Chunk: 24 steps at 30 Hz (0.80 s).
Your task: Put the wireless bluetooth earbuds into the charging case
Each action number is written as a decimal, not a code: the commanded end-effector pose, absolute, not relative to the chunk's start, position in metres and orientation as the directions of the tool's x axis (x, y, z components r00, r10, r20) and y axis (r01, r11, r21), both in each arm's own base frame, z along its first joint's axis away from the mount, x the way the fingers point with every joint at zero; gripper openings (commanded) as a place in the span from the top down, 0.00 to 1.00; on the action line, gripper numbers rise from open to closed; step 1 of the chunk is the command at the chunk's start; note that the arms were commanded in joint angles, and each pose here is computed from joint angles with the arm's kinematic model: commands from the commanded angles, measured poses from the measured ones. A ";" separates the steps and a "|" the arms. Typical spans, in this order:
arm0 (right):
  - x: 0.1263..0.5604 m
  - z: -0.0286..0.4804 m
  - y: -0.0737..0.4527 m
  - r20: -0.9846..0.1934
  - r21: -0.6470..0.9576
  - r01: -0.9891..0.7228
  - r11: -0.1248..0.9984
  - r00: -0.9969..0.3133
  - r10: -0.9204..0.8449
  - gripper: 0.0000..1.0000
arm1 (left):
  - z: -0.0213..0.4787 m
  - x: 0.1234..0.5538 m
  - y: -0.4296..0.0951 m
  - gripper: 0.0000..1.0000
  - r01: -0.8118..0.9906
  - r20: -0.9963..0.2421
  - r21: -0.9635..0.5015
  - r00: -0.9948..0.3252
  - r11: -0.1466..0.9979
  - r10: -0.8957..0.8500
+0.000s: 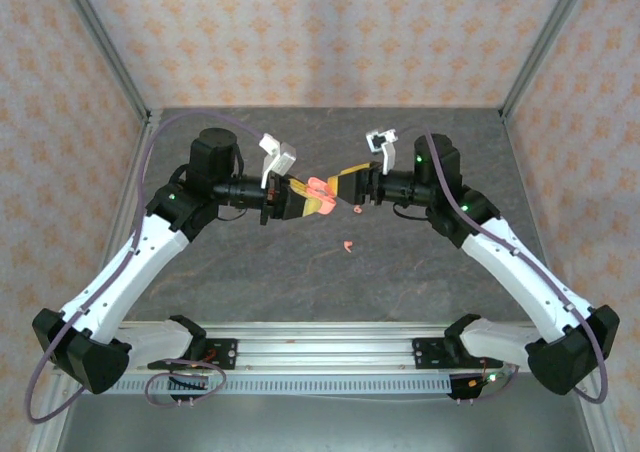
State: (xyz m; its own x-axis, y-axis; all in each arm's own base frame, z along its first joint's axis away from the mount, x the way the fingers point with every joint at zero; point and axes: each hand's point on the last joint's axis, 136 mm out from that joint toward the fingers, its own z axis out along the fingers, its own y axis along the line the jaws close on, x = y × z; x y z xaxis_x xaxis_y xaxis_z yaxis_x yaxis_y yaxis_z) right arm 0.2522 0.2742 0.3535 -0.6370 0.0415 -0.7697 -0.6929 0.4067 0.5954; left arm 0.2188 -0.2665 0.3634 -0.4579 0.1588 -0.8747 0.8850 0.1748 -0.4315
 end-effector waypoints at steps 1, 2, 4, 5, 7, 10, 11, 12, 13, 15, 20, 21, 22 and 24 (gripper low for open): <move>0.264 0.359 0.265 -0.769 0.592 -0.655 0.469 -0.634 0.084 0.36 | 0.384 0.202 -0.266 1.00 0.924 -0.914 -0.368 -0.380 0.104 0.144; 0.263 0.361 0.264 -0.767 0.596 -0.654 0.466 -0.635 0.091 0.35 | 0.383 0.203 -0.266 1.00 0.923 -0.913 -0.368 -0.382 0.112 0.146; 0.260 0.367 0.261 -0.766 0.604 -0.650 0.461 -0.634 0.110 0.35 | 0.378 0.209 -0.265 1.00 0.918 -0.909 -0.371 -0.390 0.142 0.149; 0.258 0.369 0.260 -0.765 0.607 -0.647 0.462 -0.633 0.119 0.34 | 0.376 0.212 -0.265 1.00 0.915 -0.907 -0.372 -0.394 0.156 0.150; 0.256 0.374 0.254 -0.765 0.612 -0.636 0.470 -0.628 0.147 0.33 | 0.370 0.219 -0.264 1.00 0.907 -0.901 -0.376 -0.406 0.191 0.151; 0.251 0.376 0.247 -0.758 0.622 -0.616 0.483 -0.628 0.174 0.31 | 0.363 0.228 -0.262 1.00 0.893 -0.894 -0.385 -0.424 0.233 0.146; 0.250 0.375 0.245 -0.754 0.624 -0.608 0.491 -0.633 0.175 0.31 | 0.361 0.232 -0.261 1.00 0.888 -0.892 -0.388 -0.429 0.248 0.140; 0.249 0.372 0.242 -0.750 0.625 -0.595 0.505 -0.638 0.176 0.30 | 0.358 0.235 -0.260 1.00 0.881 -0.890 -0.392 -0.436 0.266 0.136; 0.250 0.368 0.238 -0.741 0.627 -0.572 0.528 -0.647 0.180 0.31 | 0.356 0.239 -0.258 1.00 0.876 -0.889 -0.392 -0.440 0.281 0.131; 0.255 0.355 0.229 -0.727 0.621 -0.517 0.589 -0.662 0.185 0.32 | 0.351 0.245 -0.254 1.00 0.862 -0.884 -0.394 -0.450 0.320 0.124; 0.268 0.308 0.206 -0.668 0.565 -0.343 0.750 -0.723 0.173 0.39 | 0.333 0.260 -0.241 1.00 0.809 -0.865 -0.409 -0.491 0.422 0.103; 0.269 0.298 0.205 -0.647 0.559 -0.315 0.767 -0.744 0.167 0.40 | 0.329 0.261 -0.238 1.00 0.800 -0.863 -0.409 -0.495 0.438 0.099; 0.270 0.288 0.205 -0.620 0.561 -0.287 0.776 -0.767 0.165 0.41 | 0.327 0.262 -0.235 1.00 0.792 -0.863 -0.408 -0.497 0.454 0.093; 0.271 0.270 0.209 -0.561 0.578 -0.244 0.779 -0.811 0.163 0.43 | 0.321 0.262 -0.230 1.00 0.779 -0.864 -0.400 -0.497 0.483 0.085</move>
